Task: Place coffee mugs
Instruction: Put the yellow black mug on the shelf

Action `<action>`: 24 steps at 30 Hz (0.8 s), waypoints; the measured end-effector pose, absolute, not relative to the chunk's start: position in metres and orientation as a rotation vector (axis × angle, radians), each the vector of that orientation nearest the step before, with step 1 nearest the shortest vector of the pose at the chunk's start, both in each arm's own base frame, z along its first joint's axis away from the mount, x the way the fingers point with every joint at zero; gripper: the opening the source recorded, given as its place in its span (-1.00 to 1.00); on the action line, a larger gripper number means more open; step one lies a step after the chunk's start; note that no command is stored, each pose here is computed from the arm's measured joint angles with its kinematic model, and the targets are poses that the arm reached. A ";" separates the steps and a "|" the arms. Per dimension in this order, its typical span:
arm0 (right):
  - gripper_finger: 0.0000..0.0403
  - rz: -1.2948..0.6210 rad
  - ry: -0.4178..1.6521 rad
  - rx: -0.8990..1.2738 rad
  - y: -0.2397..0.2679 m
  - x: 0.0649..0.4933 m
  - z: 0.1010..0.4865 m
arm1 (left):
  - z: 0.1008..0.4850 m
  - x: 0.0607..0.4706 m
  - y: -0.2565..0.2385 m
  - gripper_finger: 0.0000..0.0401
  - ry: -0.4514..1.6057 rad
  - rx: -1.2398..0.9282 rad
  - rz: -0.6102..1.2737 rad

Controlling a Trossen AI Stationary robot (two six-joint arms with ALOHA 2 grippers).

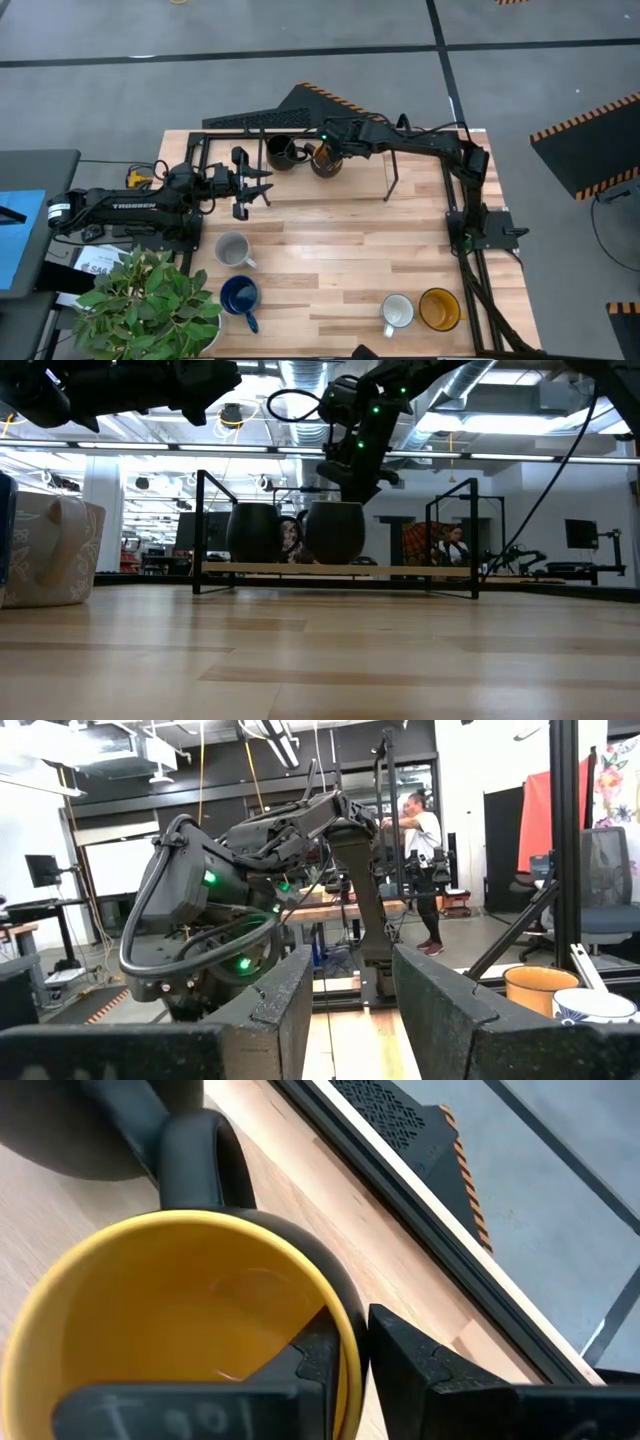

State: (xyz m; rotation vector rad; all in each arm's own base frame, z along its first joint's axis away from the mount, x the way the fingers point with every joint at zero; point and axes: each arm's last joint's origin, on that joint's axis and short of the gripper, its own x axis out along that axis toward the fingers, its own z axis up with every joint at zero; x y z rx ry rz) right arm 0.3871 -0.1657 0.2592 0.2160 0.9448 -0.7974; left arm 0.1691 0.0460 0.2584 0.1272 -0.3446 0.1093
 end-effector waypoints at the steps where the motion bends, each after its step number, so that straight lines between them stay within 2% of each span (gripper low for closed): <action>1: -0.60 -0.797 0.940 0.216 -0.166 0.387 0.259 | 0.258 0.169 0.046 -0.36 -0.345 0.127 0.109; 18: -0.58 -0.815 0.916 0.220 -0.175 0.385 0.261 | 0.258 0.169 0.046 -0.36 -0.345 0.127 0.109; 24: -0.43 -0.805 0.908 0.224 -0.175 0.386 0.262 | 0.259 0.169 0.046 -0.36 -0.345 0.127 0.109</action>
